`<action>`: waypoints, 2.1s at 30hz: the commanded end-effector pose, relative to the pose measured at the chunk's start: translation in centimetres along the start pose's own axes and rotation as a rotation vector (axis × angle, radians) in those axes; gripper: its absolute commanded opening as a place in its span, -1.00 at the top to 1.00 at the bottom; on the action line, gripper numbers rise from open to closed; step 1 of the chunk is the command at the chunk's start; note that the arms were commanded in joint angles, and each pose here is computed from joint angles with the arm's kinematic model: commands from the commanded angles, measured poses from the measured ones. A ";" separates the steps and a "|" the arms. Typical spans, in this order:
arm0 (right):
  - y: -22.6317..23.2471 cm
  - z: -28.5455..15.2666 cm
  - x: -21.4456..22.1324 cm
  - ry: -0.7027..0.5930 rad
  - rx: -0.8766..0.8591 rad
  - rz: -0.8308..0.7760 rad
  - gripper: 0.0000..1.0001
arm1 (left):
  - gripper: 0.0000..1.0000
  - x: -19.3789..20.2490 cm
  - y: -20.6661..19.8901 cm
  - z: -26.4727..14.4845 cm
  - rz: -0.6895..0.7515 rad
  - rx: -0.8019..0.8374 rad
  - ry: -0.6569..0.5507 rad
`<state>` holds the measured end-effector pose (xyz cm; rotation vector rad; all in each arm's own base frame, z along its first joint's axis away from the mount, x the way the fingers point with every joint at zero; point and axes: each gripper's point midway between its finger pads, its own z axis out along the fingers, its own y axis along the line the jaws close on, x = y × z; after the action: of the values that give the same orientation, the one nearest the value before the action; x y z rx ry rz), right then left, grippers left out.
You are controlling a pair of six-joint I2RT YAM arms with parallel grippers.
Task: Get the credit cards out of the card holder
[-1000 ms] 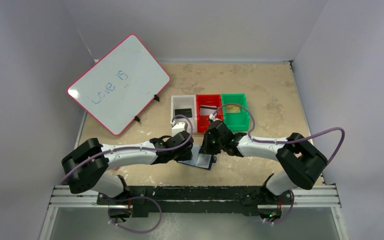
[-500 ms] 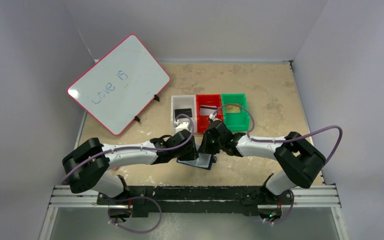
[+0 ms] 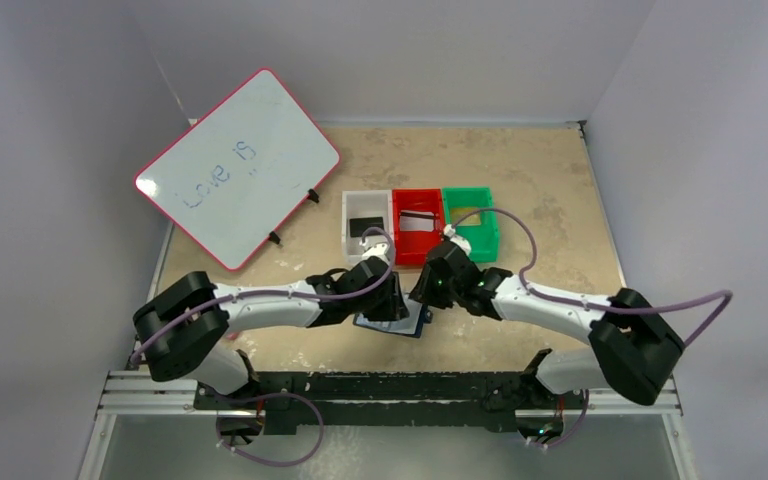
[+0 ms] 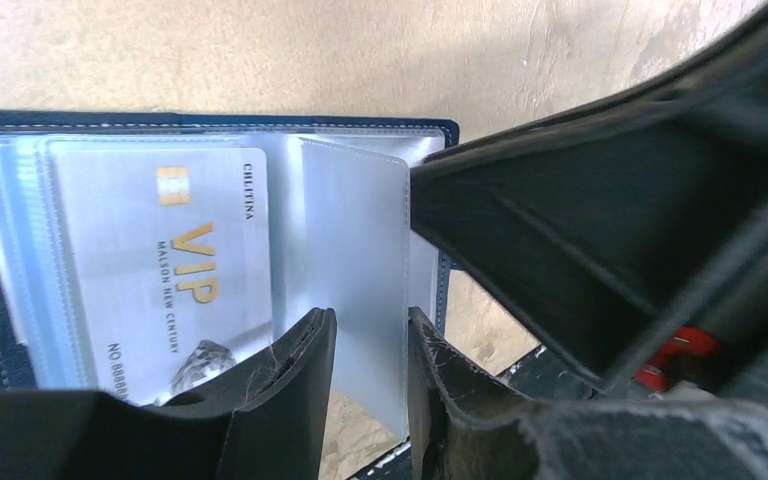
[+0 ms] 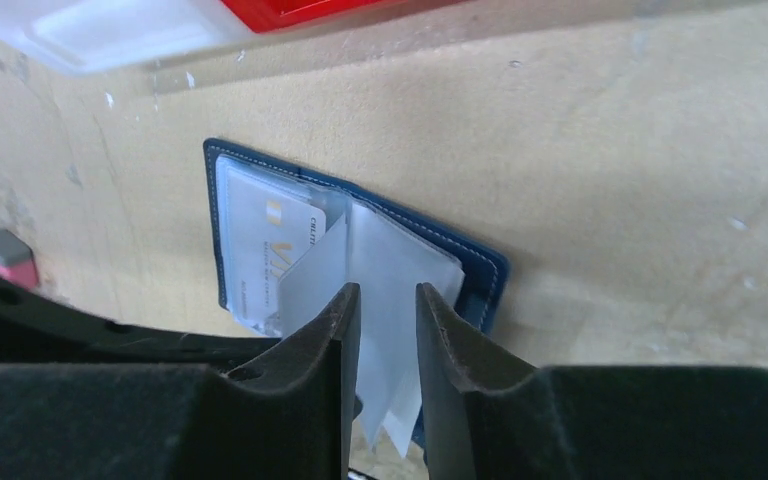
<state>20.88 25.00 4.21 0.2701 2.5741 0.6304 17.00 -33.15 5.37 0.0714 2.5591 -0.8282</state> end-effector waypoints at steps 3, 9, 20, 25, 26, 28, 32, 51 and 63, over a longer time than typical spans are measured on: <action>-3.2 -3.1 -1.7 -0.138 0.129 0.150 0.28 | 0.38 0.2 -3.3 1.0 0.033 0.117 0.035; -1.2 -6.1 -3.2 -0.224 -0.060 0.172 0.17 | 0.39 1.4 -3.3 2.2 0.053 0.098 0.063; 4.2 -4.9 -1.9 -0.103 -0.281 0.089 0.48 | 0.43 1.9 -3.2 1.5 0.074 0.087 0.061; 5.0 -2.9 -0.8 -0.027 -0.275 0.066 0.55 | 0.43 2.0 -3.3 1.4 0.074 0.090 0.062; 4.8 -2.5 -0.5 -0.009 -0.261 0.062 0.56 | 0.43 2.0 -3.3 1.3 0.076 0.090 0.061; 4.2 -1.3 0.4 0.031 -0.226 0.053 0.59 | 0.43 1.9 -3.3 1.0 0.076 0.091 0.056; 1.8 0.6 2.0 0.078 -0.137 0.037 0.63 | 0.43 1.3 -3.3 0.0 0.080 0.092 0.023; 3.6 0.2 1.0 0.042 -0.224 -0.023 0.64 | 0.44 -4.2 4.2 -3.1 0.065 -0.256 -0.151; 6.4 0.0 1.6 0.082 -0.374 -0.028 0.47 | 0.44 -3.5 4.8 -2.4 0.023 -0.259 -0.129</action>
<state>19.76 29.54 5.67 0.1403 2.4948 1.0340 19.68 -27.01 5.55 -0.0014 2.5328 -0.4339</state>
